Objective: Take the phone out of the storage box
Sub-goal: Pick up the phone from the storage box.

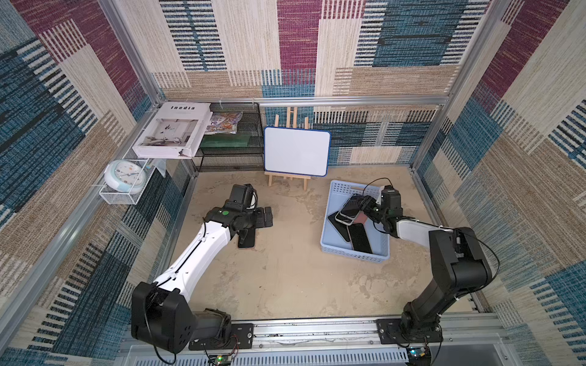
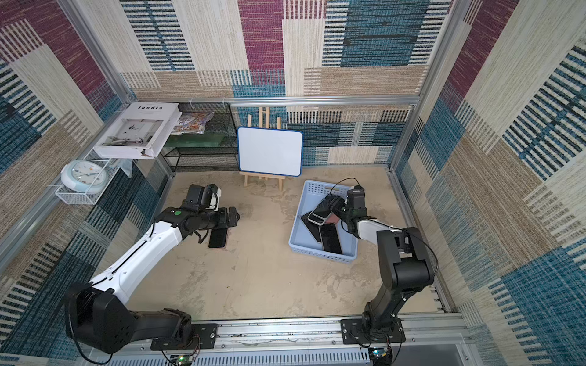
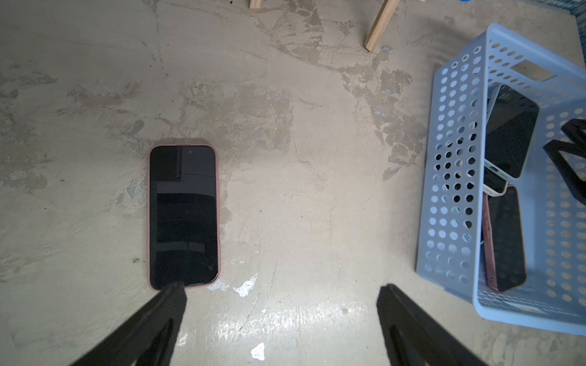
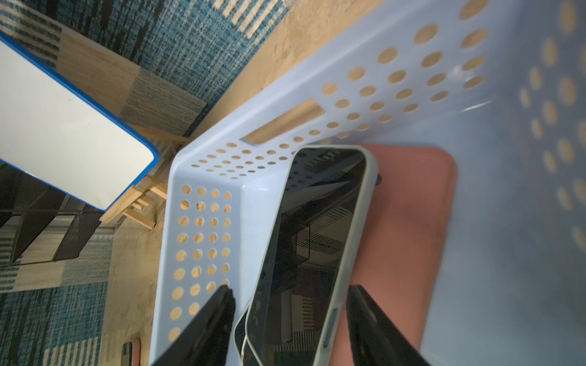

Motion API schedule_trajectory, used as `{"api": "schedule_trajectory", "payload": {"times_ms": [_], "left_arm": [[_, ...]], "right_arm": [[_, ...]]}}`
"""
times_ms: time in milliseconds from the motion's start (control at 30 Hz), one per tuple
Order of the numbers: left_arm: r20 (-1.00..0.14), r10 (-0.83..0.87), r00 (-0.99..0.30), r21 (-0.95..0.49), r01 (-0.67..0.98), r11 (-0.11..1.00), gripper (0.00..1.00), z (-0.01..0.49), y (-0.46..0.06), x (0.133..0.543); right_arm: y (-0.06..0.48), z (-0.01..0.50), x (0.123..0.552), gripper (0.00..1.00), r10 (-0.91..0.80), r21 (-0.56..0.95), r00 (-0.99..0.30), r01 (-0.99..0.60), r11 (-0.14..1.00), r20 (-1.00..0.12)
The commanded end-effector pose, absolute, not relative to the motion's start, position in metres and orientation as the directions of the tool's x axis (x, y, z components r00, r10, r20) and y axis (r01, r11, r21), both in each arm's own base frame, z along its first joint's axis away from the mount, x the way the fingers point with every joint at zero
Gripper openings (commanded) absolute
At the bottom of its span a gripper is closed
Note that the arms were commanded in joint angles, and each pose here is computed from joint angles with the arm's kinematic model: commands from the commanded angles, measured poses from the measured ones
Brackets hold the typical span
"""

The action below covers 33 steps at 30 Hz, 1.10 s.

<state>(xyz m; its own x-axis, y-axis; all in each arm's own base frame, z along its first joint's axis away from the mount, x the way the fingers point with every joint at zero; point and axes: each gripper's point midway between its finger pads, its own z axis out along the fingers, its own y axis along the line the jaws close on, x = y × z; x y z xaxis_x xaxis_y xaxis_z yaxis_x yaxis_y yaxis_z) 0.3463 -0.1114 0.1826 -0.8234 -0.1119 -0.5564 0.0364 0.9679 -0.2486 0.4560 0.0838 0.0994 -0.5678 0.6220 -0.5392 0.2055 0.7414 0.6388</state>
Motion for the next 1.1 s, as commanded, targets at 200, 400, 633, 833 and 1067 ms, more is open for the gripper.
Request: {"api": "schedule_trajectory", "payload": {"times_ms": [200,400,633,833,1067], "left_arm": [[-0.572,-0.117,-0.812,-0.264,0.047,0.963,0.99,0.188,-0.114,0.345],[-0.578,-0.106,-0.809,-0.246,0.048,0.968,0.99,0.189,-0.111,0.343],[-0.576,-0.101,-0.811,-0.242,0.051,0.969,0.99,0.187,-0.111,0.345],[-0.571,-0.102,-0.815,-0.246,0.051,0.968,0.99,0.183,-0.112,0.345],[-0.566,-0.102,-0.818,-0.246,0.05,0.968,0.99,0.18,-0.113,0.346]], "right_arm": [[0.087,0.072,0.467,0.56,0.611,0.618,-0.616,0.242,0.748,-0.497],[0.096,0.063,0.476,0.44,0.616,0.659,-0.628,0.209,0.723,-0.476],[0.098,0.066,0.475,0.37,0.624,0.685,-0.614,0.178,0.706,-0.483],[0.1,0.077,0.48,0.3,0.616,0.694,-0.6,0.136,0.707,-0.51],[0.105,0.086,0.485,0.18,0.613,0.708,-0.595,0.1,0.699,-0.521]]}}
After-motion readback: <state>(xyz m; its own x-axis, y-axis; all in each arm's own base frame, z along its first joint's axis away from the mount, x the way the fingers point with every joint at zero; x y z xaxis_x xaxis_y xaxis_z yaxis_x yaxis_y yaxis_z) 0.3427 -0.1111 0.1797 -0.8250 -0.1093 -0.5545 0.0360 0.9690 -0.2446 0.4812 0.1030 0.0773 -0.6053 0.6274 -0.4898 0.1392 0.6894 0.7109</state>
